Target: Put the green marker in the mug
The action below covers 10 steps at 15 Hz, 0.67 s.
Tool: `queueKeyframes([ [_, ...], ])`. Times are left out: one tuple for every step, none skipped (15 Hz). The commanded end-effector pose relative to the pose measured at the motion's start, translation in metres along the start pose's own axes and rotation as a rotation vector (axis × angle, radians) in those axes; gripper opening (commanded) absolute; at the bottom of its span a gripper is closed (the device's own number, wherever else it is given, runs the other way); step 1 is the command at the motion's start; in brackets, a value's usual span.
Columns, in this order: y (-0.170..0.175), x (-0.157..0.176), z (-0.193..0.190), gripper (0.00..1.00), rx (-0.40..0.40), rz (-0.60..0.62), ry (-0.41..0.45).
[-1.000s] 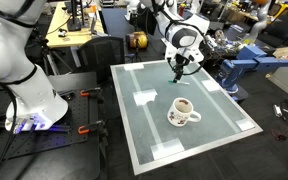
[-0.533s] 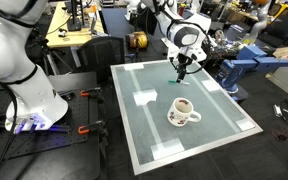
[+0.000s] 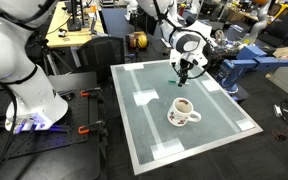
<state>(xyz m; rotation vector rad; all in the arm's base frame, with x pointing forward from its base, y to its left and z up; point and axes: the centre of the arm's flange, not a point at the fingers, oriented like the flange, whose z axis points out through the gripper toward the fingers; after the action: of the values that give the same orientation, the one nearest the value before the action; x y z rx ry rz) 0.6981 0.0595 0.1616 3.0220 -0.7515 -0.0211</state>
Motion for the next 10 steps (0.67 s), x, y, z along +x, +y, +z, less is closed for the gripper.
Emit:
queueKeyframes([
  [-0.007, 0.016, 0.008, 0.75, 0.001, 0.008, 0.004],
  [-0.008, 0.016, 0.011, 0.74, 0.001, 0.007, 0.004],
  [-0.009, 0.017, 0.013, 0.68, 0.0, 0.007, 0.005],
  [-0.01, 0.018, 0.015, 0.59, 0.0, 0.005, 0.005],
  [-0.011, 0.018, 0.017, 0.52, 0.0, 0.004, 0.005],
  [-0.013, 0.019, 0.017, 0.43, 0.004, 0.002, 0.007],
  [-0.014, 0.019, 0.016, 0.36, 0.006, 0.0, 0.01],
  [-0.016, 0.019, 0.016, 0.27, 0.008, -0.003, 0.011],
  [-0.017, 0.018, 0.015, 0.21, 0.011, -0.006, 0.013],
  [-0.019, 0.018, 0.014, 0.14, 0.013, -0.008, 0.013],
])
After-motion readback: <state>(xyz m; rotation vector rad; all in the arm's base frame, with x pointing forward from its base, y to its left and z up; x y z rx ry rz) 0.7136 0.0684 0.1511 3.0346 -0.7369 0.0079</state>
